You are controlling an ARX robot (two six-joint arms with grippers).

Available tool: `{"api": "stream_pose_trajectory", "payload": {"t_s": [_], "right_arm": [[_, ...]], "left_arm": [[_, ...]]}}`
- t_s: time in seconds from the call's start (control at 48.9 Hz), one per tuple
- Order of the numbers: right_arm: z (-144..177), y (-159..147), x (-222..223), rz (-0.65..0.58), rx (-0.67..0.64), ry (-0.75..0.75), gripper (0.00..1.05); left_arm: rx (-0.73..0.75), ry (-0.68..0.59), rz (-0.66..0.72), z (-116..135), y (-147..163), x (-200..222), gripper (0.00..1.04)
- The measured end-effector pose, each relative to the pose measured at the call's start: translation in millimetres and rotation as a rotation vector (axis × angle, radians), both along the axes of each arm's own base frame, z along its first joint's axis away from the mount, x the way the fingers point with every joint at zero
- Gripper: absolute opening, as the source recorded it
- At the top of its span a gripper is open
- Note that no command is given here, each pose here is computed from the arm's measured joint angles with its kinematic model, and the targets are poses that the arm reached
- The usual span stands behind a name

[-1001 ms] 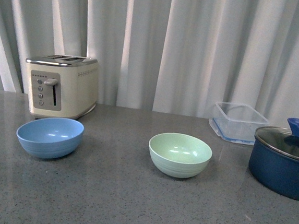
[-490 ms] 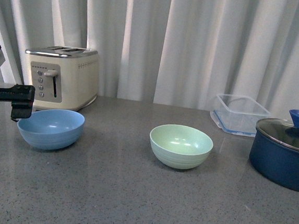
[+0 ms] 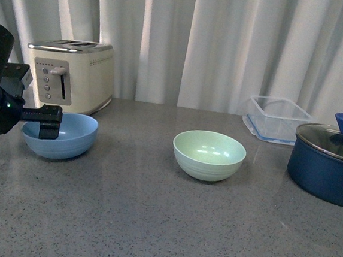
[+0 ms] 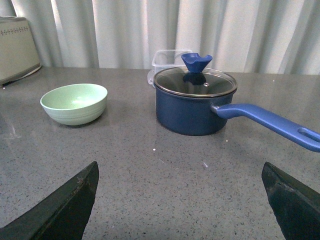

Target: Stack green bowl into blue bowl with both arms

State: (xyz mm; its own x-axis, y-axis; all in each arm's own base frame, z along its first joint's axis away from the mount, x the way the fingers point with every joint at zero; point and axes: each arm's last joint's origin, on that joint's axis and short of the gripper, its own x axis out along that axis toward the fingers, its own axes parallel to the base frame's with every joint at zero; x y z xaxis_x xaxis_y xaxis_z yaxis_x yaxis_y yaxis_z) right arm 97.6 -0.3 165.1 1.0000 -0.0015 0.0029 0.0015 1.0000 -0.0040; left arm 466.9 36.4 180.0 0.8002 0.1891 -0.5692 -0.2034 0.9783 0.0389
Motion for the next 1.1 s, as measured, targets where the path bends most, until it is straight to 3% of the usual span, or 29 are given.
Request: {"api": "stream_pose_trajectory", "payload": {"t_s": [0.041, 0.184, 0.429, 0.552, 0.838, 1.103], "right_arm": [[0.0, 0.0, 0.0, 0.0, 0.0, 0.0, 0.95], [0.0, 0.0, 0.0, 0.0, 0.0, 0.0, 0.95], [0.0, 0.0, 0.0, 0.0, 0.0, 0.0, 0.95], [0.0, 0.0, 0.0, 0.0, 0.0, 0.0, 0.95], [0.0, 0.0, 0.0, 0.0, 0.0, 0.0, 0.95], [0.0, 0.0, 0.0, 0.0, 0.0, 0.0, 0.95]], "left_arm": [[0.006, 0.001, 0.004, -1.4, -0.3, 1.1, 0.95], [0.024, -0.003, 0.003, -1.1, -2.5, 1.8, 0.7], [0.026, 0.031, 0.03, -7.2, -5.0, -3.6, 0.21], [-0.001, -0.006, 0.038, 7.5, -6.8, -7.7, 0.05], [-0.039, -0.019, 0.049, 16.7, -20.1, -11.0, 0.04], [-0.086, -0.054, -0.01, 33.0, -62.3, -6.8, 0.04]]}}
